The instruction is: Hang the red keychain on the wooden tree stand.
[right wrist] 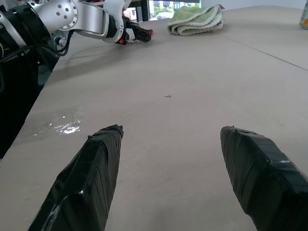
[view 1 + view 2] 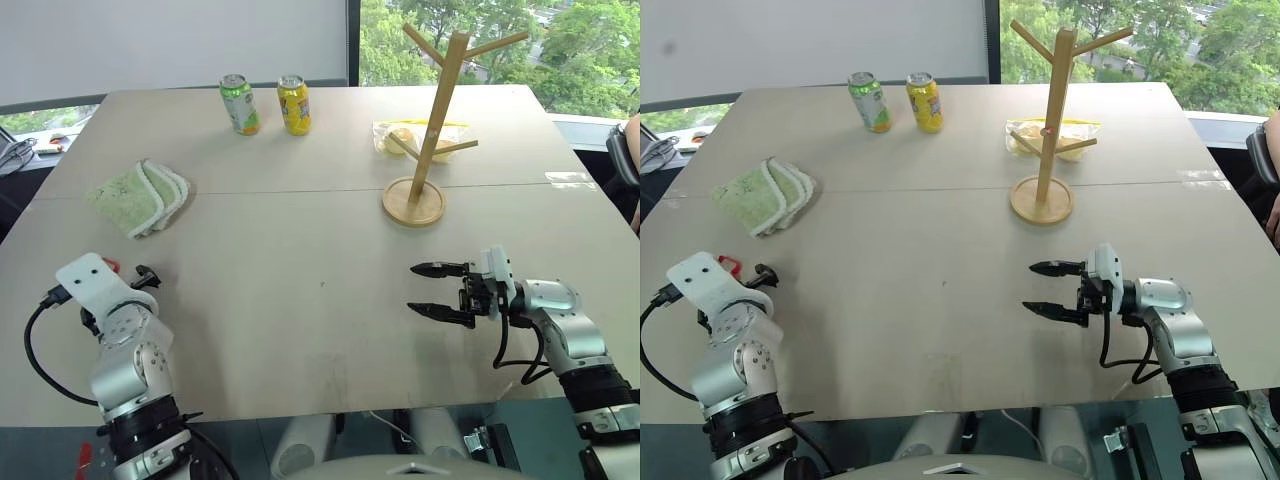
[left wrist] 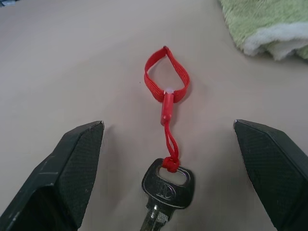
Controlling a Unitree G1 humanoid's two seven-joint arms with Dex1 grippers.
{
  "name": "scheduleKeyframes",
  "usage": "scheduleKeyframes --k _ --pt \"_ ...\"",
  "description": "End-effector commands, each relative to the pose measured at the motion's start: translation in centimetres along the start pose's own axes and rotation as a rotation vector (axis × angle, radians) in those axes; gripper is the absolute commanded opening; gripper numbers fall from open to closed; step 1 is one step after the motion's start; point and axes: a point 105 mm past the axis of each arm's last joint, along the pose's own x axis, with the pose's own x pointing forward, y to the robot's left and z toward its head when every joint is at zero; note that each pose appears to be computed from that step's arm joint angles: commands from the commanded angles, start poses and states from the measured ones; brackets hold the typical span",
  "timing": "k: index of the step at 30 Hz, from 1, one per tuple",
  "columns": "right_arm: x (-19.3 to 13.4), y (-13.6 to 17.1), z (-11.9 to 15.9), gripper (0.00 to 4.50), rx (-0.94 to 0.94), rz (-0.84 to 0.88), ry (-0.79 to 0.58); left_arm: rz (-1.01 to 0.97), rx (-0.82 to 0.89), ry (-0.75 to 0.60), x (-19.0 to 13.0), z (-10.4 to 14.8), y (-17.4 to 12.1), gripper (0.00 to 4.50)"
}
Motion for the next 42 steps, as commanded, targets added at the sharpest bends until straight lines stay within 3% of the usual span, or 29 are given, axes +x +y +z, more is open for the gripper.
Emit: scheduleKeyframes --k 1,20,23,30,37,42 --pt "-0.2 -0.2 1.1 3.48 -0.044 -0.022 -0.026 0.028 0.019 -0.015 0.4 0.8 0.9 4.46" --pt "-0.1 -0.7 1.3 3.48 -0.049 -0.055 -0.036 0.046 -0.090 -0.002 1.1 1.0 2.1 4.46" --pt "-0.1 -0.8 1.3 3.48 -0.051 -0.056 -0.037 0.033 -0.086 -0.012 1.0 1.3 1.6 3.56" --pt "-0.1 -0.8 1.3 3.48 -0.051 -0.062 -0.039 0.026 -0.091 -0.012 1.0 1.4 1.4 0.06" --pt "0.0 -0.9 1.4 3.48 -0.054 -0.075 -0.044 0.004 -0.089 -0.022 0.9 1.7 0.7 0.02" --pt "-0.6 -1.8 2.3 3.48 -0.072 -0.152 -0.072 -0.173 -0.110 -0.147 -1.0 4.1 -3.2 0.02"
